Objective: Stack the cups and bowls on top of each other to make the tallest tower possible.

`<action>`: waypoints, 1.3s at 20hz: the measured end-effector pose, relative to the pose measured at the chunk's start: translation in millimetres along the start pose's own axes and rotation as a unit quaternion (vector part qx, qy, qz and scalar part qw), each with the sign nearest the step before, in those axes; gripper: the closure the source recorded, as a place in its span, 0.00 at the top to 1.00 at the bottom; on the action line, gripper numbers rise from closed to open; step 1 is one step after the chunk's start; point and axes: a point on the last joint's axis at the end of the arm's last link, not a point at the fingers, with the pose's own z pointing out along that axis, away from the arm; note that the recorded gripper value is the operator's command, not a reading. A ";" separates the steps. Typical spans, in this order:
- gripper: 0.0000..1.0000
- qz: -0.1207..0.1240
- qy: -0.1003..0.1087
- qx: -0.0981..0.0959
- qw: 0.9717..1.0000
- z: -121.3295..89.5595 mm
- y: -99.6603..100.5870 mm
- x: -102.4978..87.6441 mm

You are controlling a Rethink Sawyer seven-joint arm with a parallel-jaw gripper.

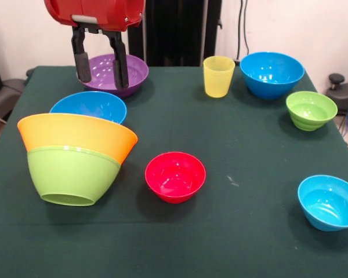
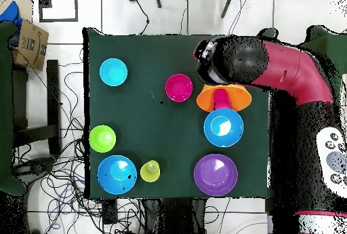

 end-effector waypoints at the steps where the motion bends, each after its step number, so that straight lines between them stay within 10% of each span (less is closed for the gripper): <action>1: 1.00 -0.003 0.000 0.005 1.000 -0.1 -0.5 0.0; 9: 1.00 -0.049 0.007 0.078 0.996 -13.1 -3.5 0.8; 26: 1.00 -0.069 -0.013 0.096 0.993 -27.3 9.3 -2.0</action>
